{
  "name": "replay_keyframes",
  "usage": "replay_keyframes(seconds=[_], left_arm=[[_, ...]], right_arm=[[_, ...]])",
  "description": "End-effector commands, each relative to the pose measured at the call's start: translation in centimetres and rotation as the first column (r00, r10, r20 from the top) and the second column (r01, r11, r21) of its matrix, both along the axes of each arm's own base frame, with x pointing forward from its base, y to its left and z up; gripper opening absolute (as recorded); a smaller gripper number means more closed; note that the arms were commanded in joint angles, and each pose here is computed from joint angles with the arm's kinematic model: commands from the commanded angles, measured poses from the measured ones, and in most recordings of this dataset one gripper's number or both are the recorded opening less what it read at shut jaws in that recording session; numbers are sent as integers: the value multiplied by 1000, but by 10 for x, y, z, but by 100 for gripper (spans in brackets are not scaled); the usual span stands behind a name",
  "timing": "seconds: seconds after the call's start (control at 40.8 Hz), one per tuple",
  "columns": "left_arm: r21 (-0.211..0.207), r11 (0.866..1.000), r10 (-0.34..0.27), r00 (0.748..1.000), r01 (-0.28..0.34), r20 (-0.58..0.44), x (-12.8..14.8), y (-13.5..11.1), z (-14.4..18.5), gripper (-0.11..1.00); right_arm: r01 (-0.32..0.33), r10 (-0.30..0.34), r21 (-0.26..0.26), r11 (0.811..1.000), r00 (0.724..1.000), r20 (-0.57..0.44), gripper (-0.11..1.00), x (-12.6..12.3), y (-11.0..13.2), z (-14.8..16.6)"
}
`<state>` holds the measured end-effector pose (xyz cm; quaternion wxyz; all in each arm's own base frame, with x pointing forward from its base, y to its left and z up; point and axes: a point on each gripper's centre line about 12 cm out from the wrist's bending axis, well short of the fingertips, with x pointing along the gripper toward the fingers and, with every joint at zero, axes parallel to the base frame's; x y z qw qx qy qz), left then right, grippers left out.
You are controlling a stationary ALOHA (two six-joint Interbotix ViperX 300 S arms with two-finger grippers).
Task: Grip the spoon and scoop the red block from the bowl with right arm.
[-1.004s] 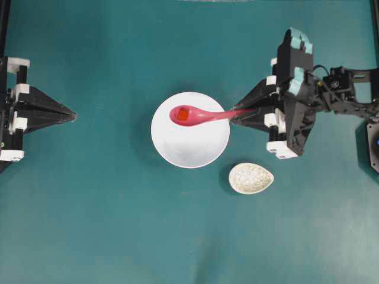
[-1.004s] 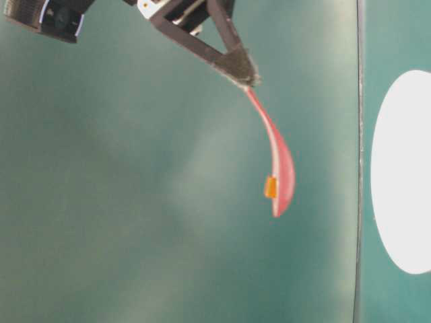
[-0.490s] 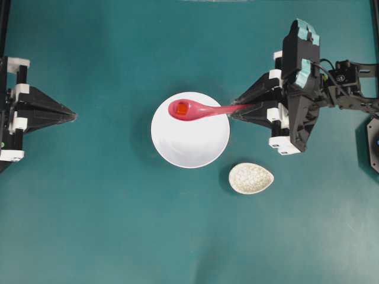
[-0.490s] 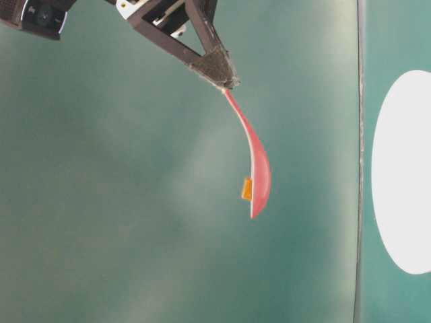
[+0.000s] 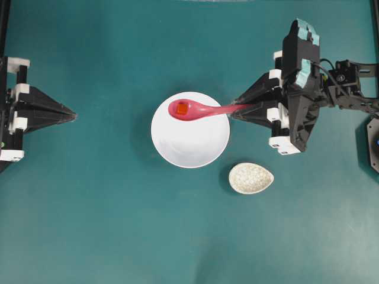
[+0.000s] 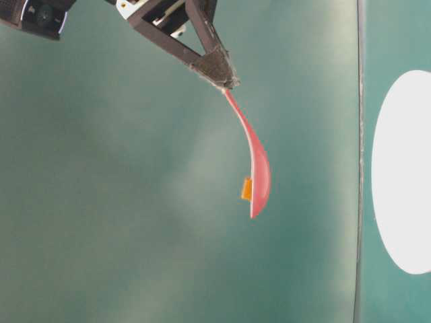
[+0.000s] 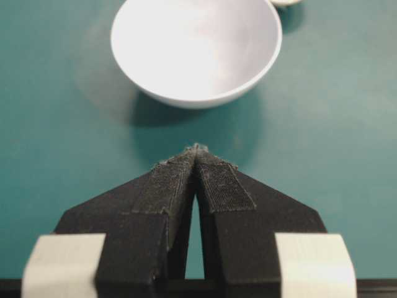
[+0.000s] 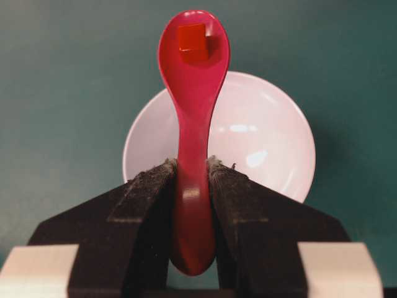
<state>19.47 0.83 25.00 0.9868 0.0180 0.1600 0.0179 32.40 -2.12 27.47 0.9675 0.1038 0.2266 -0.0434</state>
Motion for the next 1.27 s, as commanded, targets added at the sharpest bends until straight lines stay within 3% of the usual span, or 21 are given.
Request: replay_keyframes(seconds=[0.0,1.249], left_arm=[[2,1000,0,1000,0,23,4,0,9,0],[2,1000,0,1000,0,12,3,0,6,0]], right_arm=[[1,-1,-7,1000,999,49,24,2,-1,17],[-8,8,-6,1000,1000,17,24,0,0,13]])
